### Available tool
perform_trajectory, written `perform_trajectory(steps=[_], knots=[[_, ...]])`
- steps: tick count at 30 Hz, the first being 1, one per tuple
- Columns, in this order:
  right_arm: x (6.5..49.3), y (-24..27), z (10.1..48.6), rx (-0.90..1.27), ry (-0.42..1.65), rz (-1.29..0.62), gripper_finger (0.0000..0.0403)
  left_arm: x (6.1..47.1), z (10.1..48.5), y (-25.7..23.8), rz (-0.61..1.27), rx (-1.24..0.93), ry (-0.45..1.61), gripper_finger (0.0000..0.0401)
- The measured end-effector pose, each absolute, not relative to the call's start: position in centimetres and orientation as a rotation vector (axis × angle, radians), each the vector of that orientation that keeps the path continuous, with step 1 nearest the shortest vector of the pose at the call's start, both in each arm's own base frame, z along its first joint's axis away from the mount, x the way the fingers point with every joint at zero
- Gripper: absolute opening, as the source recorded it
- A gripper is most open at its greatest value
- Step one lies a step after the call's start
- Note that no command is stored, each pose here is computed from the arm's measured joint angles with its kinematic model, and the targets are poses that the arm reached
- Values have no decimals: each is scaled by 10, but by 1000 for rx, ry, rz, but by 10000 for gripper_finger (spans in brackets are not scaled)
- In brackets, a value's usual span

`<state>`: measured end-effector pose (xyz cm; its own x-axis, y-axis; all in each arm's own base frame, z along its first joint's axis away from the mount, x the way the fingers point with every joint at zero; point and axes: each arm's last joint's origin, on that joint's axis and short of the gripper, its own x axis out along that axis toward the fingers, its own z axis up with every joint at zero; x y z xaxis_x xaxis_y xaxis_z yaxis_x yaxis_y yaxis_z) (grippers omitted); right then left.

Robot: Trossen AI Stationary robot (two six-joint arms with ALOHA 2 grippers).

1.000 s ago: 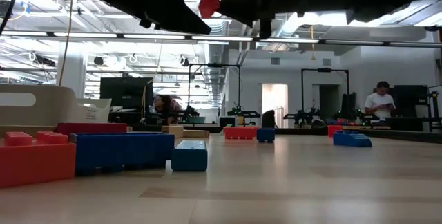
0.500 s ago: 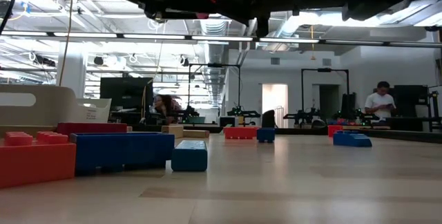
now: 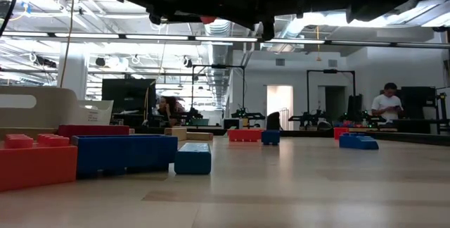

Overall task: Sort blocks by size
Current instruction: Put the orange small game piece into the white bin

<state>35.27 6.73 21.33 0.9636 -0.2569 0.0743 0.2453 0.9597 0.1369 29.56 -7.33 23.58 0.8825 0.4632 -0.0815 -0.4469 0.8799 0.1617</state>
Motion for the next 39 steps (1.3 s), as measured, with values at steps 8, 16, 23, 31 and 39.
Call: perform_trajectory(steps=[8, 16, 23, 31, 39], knots=[[353, 63, 211, 176, -61, -263, 226, 297, 235, -65, 501, 116, 122, 144], [344, 61, 225, 147, -13, -255, 244, 298, 234, -63, 514, 99, 129, 144], [326, 59, 252, 109, 29, -242, 245, 297, 233, -62, 550, 110, 144, 148], [296, 52, 254, 113, 309, -287, 245, 282, 219, -65, 548, 114, 337, 149], [281, 65, 235, 138, 504, -341, 245, 236, 218, -66, 658, 77, 524, 151]])
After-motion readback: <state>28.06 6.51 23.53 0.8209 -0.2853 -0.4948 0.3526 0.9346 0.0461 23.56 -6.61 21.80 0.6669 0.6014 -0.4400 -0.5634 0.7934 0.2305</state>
